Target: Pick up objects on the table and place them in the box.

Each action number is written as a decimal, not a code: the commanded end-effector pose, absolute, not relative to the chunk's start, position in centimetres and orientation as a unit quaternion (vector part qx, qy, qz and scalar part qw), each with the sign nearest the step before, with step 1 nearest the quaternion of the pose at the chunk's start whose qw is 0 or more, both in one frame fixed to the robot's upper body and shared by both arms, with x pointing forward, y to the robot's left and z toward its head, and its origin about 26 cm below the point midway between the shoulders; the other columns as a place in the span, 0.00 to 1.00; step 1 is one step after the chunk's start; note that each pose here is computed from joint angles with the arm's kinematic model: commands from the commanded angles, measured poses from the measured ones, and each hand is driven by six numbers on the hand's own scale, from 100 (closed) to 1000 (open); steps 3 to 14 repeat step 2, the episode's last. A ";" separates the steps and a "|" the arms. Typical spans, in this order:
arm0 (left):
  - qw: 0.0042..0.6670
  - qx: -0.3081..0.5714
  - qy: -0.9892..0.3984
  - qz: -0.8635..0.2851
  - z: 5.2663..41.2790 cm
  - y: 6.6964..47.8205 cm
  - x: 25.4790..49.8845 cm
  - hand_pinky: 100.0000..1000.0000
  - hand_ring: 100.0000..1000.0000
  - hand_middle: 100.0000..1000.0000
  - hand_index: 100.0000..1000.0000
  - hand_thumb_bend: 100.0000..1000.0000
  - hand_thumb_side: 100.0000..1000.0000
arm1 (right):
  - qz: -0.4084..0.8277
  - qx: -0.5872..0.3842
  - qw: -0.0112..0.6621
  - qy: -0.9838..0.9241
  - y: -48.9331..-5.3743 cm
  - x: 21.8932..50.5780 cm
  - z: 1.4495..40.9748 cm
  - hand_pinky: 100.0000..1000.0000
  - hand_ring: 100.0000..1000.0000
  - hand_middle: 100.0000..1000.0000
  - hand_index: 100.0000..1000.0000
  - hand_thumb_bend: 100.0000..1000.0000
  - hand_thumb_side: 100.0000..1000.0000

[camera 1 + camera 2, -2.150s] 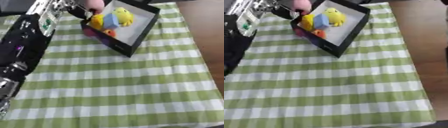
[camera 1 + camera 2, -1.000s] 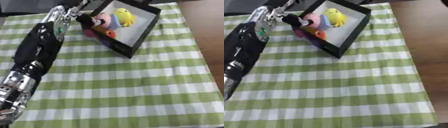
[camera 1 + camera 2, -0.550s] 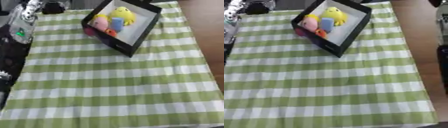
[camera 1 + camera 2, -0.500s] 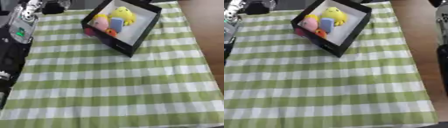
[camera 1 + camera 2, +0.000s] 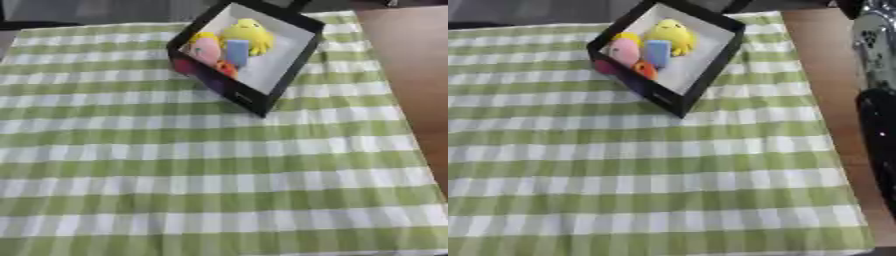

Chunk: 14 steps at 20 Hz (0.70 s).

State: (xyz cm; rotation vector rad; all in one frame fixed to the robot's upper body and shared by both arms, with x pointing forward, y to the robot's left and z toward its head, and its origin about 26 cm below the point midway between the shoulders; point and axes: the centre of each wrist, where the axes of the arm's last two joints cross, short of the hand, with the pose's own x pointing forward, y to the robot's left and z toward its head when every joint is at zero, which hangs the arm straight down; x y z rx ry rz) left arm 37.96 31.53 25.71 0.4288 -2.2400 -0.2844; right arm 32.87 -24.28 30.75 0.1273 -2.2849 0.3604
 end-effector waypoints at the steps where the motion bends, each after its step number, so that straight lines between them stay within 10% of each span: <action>1: 0.385 0.172 -0.902 -0.097 27.8 32.1 36.9 0.72 0.60 0.65 0.82 0.10 0.50 | 0.144 0.041 0.385 -0.911 -24.8 32.3 31.8 0.96 0.79 0.80 0.82 0.15 0.22; 14: 0.393 0.170 -0.900 -0.083 27.1 32.5 36.9 0.72 0.60 0.66 0.83 0.10 0.51 | 0.137 0.040 0.386 -0.912 -25.0 32.3 31.6 0.96 0.79 0.80 0.82 0.15 0.22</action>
